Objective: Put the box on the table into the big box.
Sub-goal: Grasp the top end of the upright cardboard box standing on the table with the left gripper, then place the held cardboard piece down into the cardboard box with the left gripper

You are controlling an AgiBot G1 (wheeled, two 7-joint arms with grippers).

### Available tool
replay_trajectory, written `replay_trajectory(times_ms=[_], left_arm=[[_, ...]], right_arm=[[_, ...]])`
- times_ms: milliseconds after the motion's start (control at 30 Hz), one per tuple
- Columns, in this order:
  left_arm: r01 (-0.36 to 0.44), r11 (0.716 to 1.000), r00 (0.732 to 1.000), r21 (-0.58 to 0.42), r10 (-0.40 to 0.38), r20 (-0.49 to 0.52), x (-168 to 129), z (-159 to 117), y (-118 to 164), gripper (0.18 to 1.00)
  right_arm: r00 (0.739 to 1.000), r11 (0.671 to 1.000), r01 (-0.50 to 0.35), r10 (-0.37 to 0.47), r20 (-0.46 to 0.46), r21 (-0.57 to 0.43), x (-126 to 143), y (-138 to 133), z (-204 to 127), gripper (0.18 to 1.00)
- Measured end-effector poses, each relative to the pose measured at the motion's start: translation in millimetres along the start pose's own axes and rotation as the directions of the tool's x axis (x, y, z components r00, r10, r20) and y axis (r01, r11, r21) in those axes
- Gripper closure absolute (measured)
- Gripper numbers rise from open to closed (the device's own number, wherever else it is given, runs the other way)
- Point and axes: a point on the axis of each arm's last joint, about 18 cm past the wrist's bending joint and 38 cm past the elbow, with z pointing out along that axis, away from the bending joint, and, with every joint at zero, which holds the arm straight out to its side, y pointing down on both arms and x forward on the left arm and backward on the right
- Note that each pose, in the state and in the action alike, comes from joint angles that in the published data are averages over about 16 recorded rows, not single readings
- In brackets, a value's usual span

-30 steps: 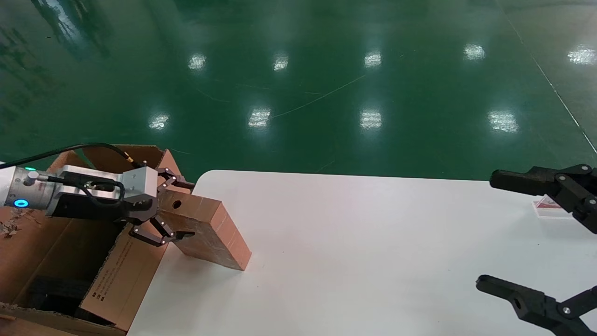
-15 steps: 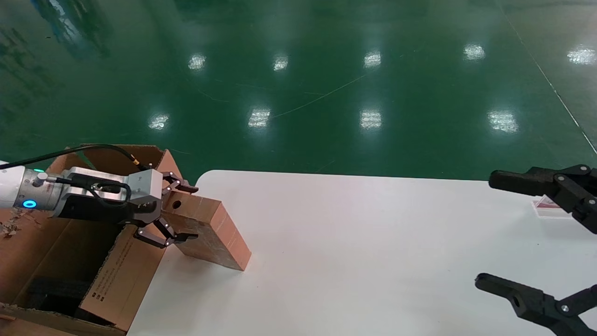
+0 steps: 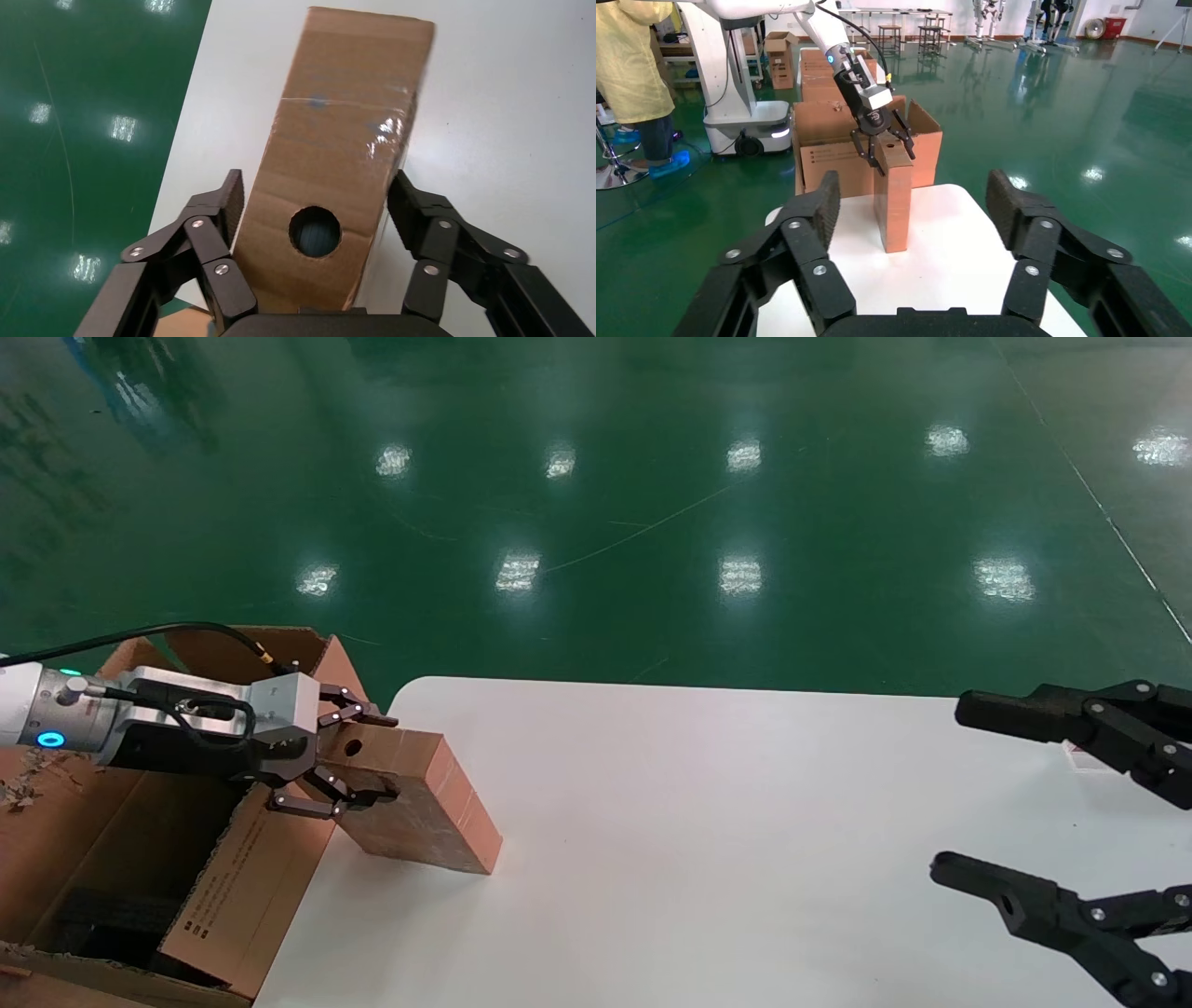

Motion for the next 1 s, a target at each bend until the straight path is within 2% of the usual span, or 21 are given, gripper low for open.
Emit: replay_trajectory(times_ms=[300, 533, 700, 1000], left_arm=[[0.030, 0.999, 0.999, 0.043, -0.031, 0.028, -7, -4, -8, 0.558], [0.123, 0.985, 0.988, 0.118, -0.133, 0.081, -22, -15, -23, 0.706], [0.204, 0.965, 0.967, 0.165, -0.225, 0.121, -36, -31, -34, 0.768], [0.325, 0.922, 0.908, 0.210, -0.366, 0.203, -58, -77, -40, 0.792]], right_arm=[[1.000, 1.000, 0.000, 0.000, 0.000, 0.000, 0, 0, 0, 0.549], [1.000, 1.000, 0.000, 0.000, 0.000, 0.000, 0, 0, 0, 0.711], [1.000, 1.000, 0.000, 0.000, 0.000, 0.000, 0, 0, 0, 0.804], [1.000, 1.000, 0.000, 0.000, 0.000, 0.000, 0, 0, 0, 0.933]])
